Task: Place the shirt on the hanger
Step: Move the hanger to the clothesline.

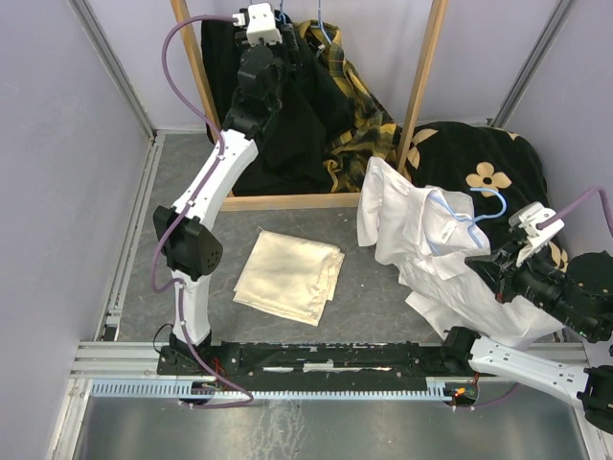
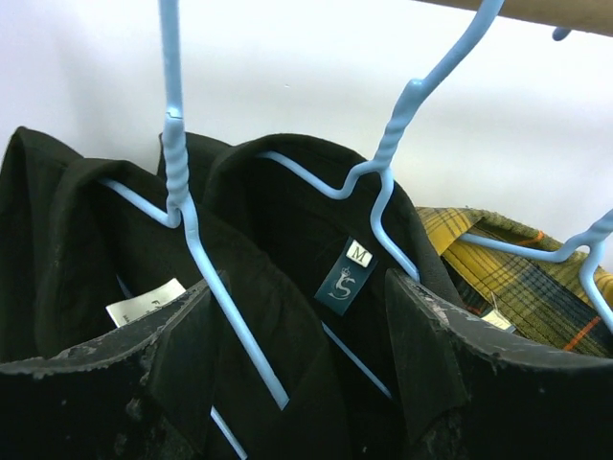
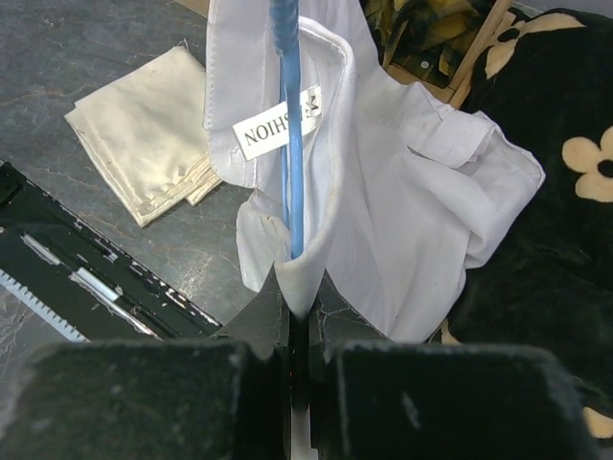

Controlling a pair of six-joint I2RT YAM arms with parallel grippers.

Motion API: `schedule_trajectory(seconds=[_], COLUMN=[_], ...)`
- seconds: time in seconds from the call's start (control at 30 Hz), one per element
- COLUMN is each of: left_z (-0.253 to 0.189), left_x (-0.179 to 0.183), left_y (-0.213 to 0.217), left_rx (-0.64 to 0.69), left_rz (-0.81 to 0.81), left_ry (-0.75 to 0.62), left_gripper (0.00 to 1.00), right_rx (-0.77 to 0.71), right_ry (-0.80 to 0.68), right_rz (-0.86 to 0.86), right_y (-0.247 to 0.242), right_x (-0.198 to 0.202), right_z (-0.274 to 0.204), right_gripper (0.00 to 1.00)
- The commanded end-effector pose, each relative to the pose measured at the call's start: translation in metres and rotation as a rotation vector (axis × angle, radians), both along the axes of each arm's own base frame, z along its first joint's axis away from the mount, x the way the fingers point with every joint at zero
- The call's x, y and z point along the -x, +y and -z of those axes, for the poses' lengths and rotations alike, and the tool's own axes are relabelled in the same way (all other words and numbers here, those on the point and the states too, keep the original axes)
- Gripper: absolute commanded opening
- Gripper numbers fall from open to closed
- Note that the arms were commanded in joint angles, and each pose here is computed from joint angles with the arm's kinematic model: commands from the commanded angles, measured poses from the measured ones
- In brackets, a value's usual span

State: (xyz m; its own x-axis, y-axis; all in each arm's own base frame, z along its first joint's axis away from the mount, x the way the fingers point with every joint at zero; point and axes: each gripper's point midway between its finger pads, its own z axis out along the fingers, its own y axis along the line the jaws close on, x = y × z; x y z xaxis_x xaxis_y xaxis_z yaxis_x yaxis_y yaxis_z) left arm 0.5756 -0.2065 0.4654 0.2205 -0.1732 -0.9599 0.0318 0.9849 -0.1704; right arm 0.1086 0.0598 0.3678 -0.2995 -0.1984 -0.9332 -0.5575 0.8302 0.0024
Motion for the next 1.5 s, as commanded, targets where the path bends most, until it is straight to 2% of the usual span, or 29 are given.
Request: schedule_trajectory(seconds=[0.0, 0.2, 0.53, 0.67, 0.77, 0.9, 1.1, 1.2, 1.3, 1.47], left_z=[-0.016, -0.014, -0.015, -0.020, -0.028, -0.059, -0.099, -0.096, -0.065, -0.041], left_x=[-0.002, -0.002, 0.027, 0.037, 0.041, 0.056, 0.097, 0.119, 0.138, 0.186], left_y=[-0.021, -0.063, -0.152, -0.170, -0.166, -0.140, -0.096, -0.074, -0.062, -0.034], left_rx=[0.005, 0.027, 0.064, 0.092, 0.093, 0.067, 0.047, 0.031, 0.006, 0.034], left_rz=[0.103, 0.222, 0.345, 0.368, 0.358, 0.304, 0.261, 0.246, 0.264, 0.314], left_ry=[-0.040, -0.051, -0.100, -0.126, -0.135, -0.159, -0.146, -0.094, -0.001, 0.052], left_gripper=[0.72, 0.70, 0.71, 0.72, 0.76, 0.83, 0.90, 0.93, 0.95, 0.99], right_rx=[-0.075, -0.088, -0.108, -0.111, -0.110, -0.109, -0.078, -0.085, -0.099, -0.117], right_ry=[-0.022, -0.008, 0.001, 0.004, 0.006, -0.008, -0.025, -0.031, -0.035, -0.020], right_rz=[0.007, 0.009, 0.025, 0.039, 0.059, 0.054, -0.019, -0.063, -0.108, -0.198], right_y=[0.004, 0.005, 0.000, -0.003, -0.007, -0.007, 0.015, 0.033, 0.051, 0.086], right_x=[-0.001, 0.000, 0.002, 0.003, 0.002, 0.001, -0.004, -0.008, -0.011, -0.015], right_z=[-0.014, -0.007, -0.003, -0.002, -0.001, -0.010, -0.030, -0.038, -0.045, -0.057], right_gripper=[0.00, 0.00, 0.00, 0.00, 0.00, 0.00, 0.00, 0.00, 0.00, 0.00])
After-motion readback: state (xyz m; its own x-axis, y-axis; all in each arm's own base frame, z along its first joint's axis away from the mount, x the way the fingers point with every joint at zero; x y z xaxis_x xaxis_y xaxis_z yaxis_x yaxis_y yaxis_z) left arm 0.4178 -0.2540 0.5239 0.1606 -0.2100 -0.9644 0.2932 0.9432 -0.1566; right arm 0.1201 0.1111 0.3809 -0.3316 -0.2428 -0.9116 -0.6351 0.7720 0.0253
